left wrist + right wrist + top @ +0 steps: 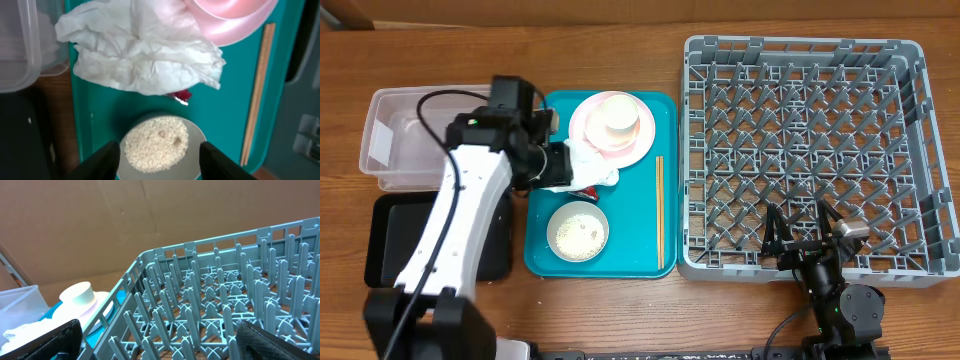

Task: Sort waste into correct bins and load items into the dishwasher
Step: 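Reach the left gripper to the white tissue and grasp it, then carry the tissue left and release it into the clear bin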

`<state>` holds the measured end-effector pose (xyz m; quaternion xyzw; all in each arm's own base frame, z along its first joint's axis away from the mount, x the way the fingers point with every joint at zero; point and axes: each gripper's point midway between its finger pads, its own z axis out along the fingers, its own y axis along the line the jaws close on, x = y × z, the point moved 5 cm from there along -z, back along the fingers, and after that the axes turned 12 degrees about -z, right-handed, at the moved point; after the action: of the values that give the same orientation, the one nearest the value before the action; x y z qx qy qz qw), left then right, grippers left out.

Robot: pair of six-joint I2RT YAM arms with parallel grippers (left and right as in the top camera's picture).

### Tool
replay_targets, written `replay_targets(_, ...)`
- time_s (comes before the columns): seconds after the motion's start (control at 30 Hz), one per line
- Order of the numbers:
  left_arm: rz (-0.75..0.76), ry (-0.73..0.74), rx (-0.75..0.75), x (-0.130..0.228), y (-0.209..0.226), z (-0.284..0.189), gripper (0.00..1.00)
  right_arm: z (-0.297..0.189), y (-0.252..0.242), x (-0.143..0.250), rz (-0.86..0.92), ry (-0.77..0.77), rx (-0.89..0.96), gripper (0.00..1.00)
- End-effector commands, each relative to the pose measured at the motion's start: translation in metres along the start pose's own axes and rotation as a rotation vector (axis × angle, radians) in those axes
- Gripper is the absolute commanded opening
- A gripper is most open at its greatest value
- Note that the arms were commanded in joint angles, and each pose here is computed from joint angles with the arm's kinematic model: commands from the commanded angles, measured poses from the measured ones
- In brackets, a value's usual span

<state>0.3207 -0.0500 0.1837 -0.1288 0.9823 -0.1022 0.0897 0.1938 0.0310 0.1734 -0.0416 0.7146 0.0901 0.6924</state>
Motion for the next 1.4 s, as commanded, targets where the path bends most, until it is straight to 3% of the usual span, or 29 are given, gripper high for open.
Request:
replay_targets(0.0,-0.035,-0.018,-0.11,-0.009,0.004,0.021,0.56,0.0,-0.001,0.002,-0.004,-0.003,0.002,1.0)
replay_targets(0.27,-0.018,-0.027,-0.098,-0.026,-0.006,0.059,0.65,0.0,-0.001,0.002,-0.004,-0.003,0.002,1.0)
replay_targets(0.53,-0.011,0.076,-0.086,-0.021,-0.011,0.105,0.65,0.0,-0.001,0.002,-0.004,-0.003,0.002,1.0)
replay_targets(0.63,-0.012,0.08,-0.088,-0.021,-0.01,0.107,0.55,0.0,-0.001,0.002,-0.004,-0.003,0.002,1.0)
replay_targets(0.77,-0.008,0.046,-0.072,-0.031,-0.016,0.097,0.23,0.0,-0.001,0.002,-0.004,-0.003,0.002,1.0)
replay_targets(0.9,-0.004,0.006,-0.053,-0.044,-0.026,0.075,0.15,0.0,-0.001,0.002,-0.004,-0.003,0.002,1.0)
replay_targets(1.0,0.0,-0.018,-0.041,-0.054,-0.034,0.052,0.04,0.0,-0.001,0.002,-0.004,-0.003,0.002,1.0)
replay_targets(1.2,0.003,-0.046,-0.029,-0.066,-0.045,0.019,0.04,0.0,-0.001,0.002,-0.004,-0.004,0.002,1.0)
replay_targets(1.37,-0.089,-0.231,-0.147,-0.102,-0.027,-0.027,0.04,0.0,-0.001,0.002,-0.004,-0.004,0.002,1.0)
